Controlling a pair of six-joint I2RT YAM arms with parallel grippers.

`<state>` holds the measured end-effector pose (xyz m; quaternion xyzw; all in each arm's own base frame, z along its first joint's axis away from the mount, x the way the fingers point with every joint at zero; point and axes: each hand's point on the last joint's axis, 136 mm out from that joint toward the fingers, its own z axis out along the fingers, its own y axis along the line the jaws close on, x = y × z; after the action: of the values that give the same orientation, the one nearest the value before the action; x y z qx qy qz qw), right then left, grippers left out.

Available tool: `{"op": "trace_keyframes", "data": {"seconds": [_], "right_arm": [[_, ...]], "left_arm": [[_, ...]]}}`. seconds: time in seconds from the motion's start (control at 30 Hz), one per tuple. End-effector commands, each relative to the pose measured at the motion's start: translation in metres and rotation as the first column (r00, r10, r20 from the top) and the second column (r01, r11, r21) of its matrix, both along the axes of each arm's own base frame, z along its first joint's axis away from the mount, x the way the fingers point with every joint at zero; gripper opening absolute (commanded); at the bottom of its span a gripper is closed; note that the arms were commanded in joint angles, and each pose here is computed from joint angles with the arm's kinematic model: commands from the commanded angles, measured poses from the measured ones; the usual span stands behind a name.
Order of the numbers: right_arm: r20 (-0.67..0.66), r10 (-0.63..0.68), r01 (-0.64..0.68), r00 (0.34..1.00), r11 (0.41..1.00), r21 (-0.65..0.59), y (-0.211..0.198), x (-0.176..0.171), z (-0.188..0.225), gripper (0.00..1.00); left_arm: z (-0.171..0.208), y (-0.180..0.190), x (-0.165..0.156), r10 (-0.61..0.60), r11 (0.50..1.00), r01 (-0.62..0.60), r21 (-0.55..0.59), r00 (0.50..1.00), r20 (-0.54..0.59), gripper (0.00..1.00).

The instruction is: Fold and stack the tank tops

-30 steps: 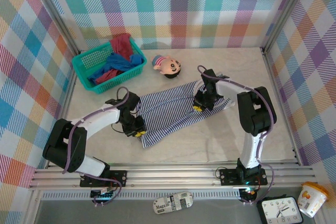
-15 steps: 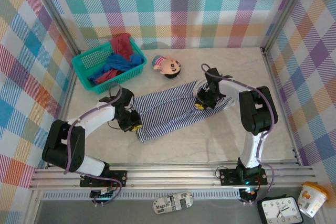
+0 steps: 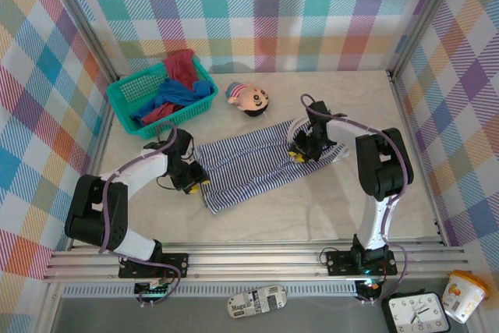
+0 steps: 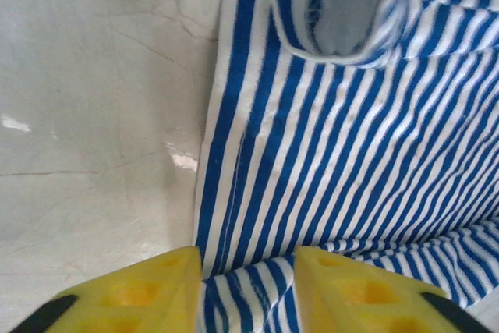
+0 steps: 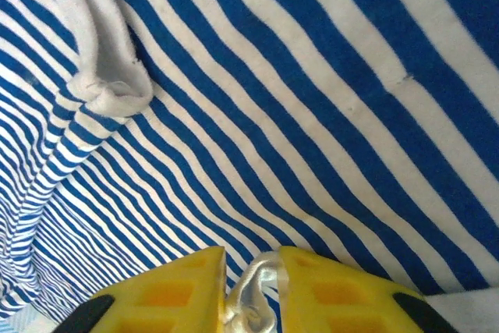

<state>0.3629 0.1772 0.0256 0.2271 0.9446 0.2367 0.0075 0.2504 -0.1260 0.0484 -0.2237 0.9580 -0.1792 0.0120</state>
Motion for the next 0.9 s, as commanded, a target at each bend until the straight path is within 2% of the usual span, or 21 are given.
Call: {"op": "trace_keyframes", "data": {"seconds": [0.0, 0.1, 0.2, 0.4, 0.73, 0.87], "right_arm": [[0.031, 0.007, -0.008, 1.000, 0.999, 0.032, 0.002, 0.001, 0.012, 0.31], [0.059, 0.028, -0.028, 0.998, 1.000, 0.012, -0.003, -0.004, 0.020, 0.35], [0.086, 0.054, -0.055, 0.995, 0.998, 0.016, -0.004, -0.012, 0.029, 0.38], [0.107, 0.083, -0.087, 0.991, 0.996, 0.036, 0.000, -0.031, 0.037, 0.39], [0.060, 0.110, -0.113, 0.992, 0.993, 0.043, 0.014, -0.045, 0.015, 0.38], [0.049, 0.111, -0.113, 0.993, 0.993, 0.041, 0.015, -0.044, 0.006, 0.37]], "left_arm": [[0.033, -0.007, -0.016, -0.134, 0.989, 0.131, 0.072, 0.990, 0.047, 0.46], [0.044, -0.026, -0.039, -0.234, 0.968, 0.226, 0.104, 0.970, 0.068, 0.50], [0.049, -0.051, -0.058, -0.360, 0.928, 0.344, 0.143, 0.926, 0.111, 0.53], [0.016, -0.056, -0.088, -0.489, 0.845, 0.481, 0.235, 0.872, -0.028, 0.53], [-0.005, -0.050, -0.077, -0.563, 0.759, 0.557, 0.337, 0.822, -0.090, 0.48], [-0.011, -0.046, -0.066, -0.573, 0.735, 0.564, 0.377, 0.813, -0.099, 0.41]]}}
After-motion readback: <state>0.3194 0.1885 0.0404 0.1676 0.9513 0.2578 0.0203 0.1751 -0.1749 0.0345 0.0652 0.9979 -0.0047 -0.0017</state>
